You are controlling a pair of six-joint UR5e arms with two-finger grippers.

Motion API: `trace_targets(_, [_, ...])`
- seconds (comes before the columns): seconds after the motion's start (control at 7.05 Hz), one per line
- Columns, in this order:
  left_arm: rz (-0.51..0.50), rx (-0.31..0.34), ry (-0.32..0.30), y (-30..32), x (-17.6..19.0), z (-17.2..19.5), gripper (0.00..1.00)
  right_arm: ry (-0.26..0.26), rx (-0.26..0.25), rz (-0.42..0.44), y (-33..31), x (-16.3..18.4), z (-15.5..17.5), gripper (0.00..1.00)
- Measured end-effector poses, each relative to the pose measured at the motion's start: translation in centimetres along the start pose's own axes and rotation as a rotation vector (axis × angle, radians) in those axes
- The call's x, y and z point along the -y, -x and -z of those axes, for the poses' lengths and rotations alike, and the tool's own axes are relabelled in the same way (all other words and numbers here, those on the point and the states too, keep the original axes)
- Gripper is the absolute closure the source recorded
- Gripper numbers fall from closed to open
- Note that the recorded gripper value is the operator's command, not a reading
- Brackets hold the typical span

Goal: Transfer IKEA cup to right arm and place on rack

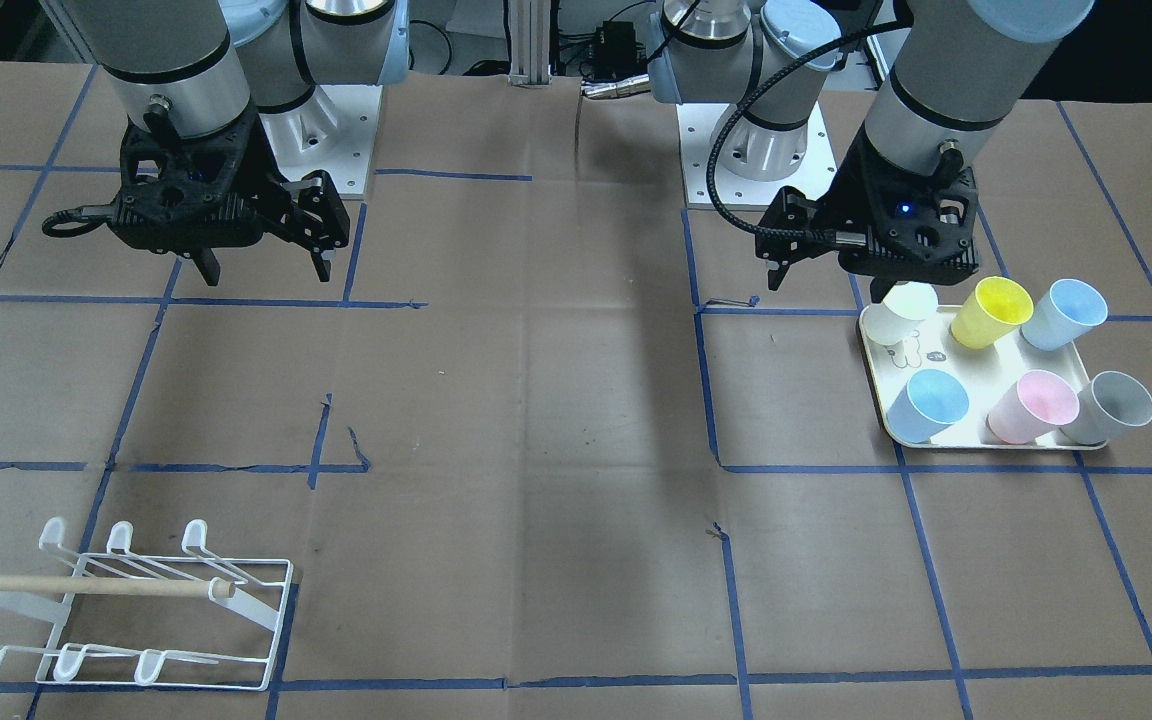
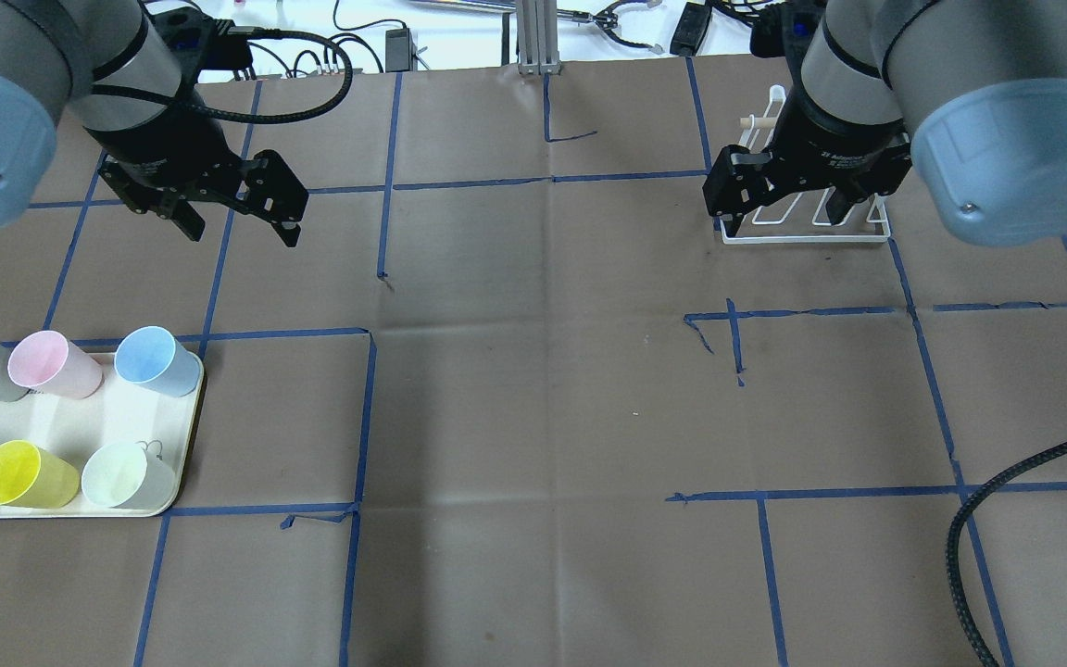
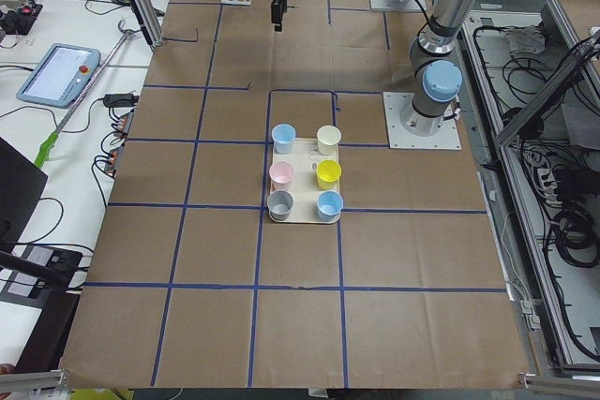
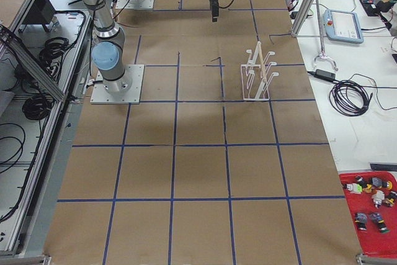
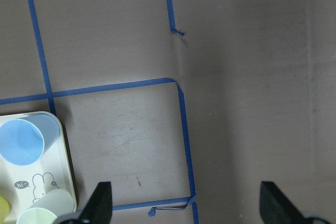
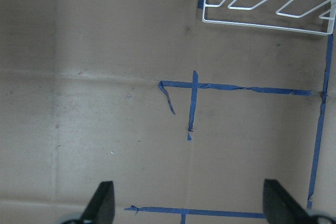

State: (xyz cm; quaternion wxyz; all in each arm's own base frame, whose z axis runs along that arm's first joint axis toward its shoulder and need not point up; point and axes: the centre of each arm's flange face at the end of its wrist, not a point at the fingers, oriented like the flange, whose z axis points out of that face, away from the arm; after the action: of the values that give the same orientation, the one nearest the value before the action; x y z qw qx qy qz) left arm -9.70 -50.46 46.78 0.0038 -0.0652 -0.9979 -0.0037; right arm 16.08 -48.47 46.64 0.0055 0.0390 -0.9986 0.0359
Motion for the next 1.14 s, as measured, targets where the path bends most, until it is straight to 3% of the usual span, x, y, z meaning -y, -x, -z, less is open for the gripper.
trace_targets(0.28, [-0.004,-0.007,0.014,4.2,-1.9,-1.0,0.01,0.002,0.0,0.0,0.0,0.0,-0.1,0.0])
trace_targets(0.71, [0.073,-0.004,-0.004,14.3,-5.0,-4.6,0.01,0.007,0.001,0.0,0.0,-0.1,-0.4,0.0])
trace_targets(1.14, [0.106,-0.002,-0.01,17.4,-4.9,-7.4,0.01,0.008,0.001,0.0,0.0,-0.1,-0.5,0.0])
